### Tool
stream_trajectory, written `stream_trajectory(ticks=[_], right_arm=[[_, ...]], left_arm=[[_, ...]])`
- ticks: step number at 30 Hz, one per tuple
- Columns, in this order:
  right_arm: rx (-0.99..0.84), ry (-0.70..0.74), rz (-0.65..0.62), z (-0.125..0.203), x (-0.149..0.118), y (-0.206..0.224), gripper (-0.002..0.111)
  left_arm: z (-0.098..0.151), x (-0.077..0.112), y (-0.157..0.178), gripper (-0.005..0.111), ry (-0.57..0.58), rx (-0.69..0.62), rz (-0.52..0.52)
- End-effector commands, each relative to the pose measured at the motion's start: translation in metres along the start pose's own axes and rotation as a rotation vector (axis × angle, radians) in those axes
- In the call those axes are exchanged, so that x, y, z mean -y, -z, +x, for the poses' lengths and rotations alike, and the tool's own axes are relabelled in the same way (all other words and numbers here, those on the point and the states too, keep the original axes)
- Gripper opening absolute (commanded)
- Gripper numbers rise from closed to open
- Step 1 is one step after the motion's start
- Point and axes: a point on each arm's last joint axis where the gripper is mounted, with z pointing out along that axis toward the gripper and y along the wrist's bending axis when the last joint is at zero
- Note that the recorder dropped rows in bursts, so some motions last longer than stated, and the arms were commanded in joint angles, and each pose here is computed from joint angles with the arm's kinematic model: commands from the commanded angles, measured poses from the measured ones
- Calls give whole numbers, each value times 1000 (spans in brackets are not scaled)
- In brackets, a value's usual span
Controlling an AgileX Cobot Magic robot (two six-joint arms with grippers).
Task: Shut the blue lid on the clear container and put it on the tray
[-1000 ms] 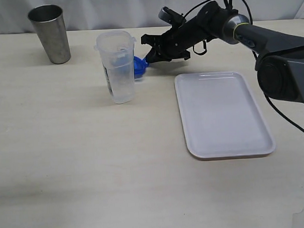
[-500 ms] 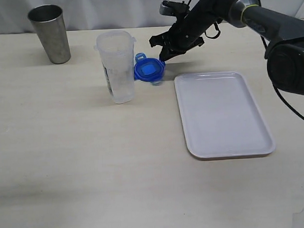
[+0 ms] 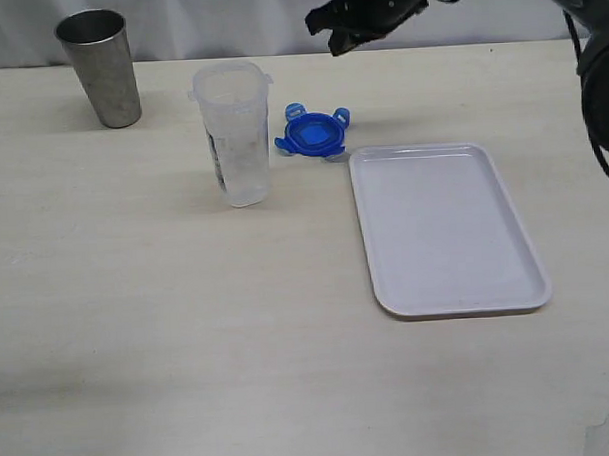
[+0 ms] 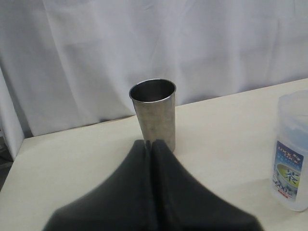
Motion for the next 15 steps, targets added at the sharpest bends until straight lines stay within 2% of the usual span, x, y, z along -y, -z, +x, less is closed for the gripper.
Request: stream_trajectory(ticks=[1,2,4,6,8,9,10,13,15], right_arm=[[41,196,163,-19,-37,35,4],[45,187,213,-22,-49,44,4],[5,152,191,-18,-52,44,5],[-39,100,177,-11,-36,37,11],[-92,35,152,-2,-17,25,22],[-147,-12,103,10,0,11,35],[-170,-28,93,14,7,5,38],[-224,-65,60,35,36,-28,40],[-184,-65,-2,39,39,-44,40]], left_arm=[[1,0,1,0,18,-4,-1],[1,0,1,0,18,-4,-1],[1,0,1,0,18,-5,1],[2,0,1,0,18,-6,2],[2,0,1,0,18,-6,2],[2,0,1,0,18,-6,2],[2,0,1,0,18,-6,2],[2,0,1,0,16,-6,2],[1,0,1,0,16,-5,1]])
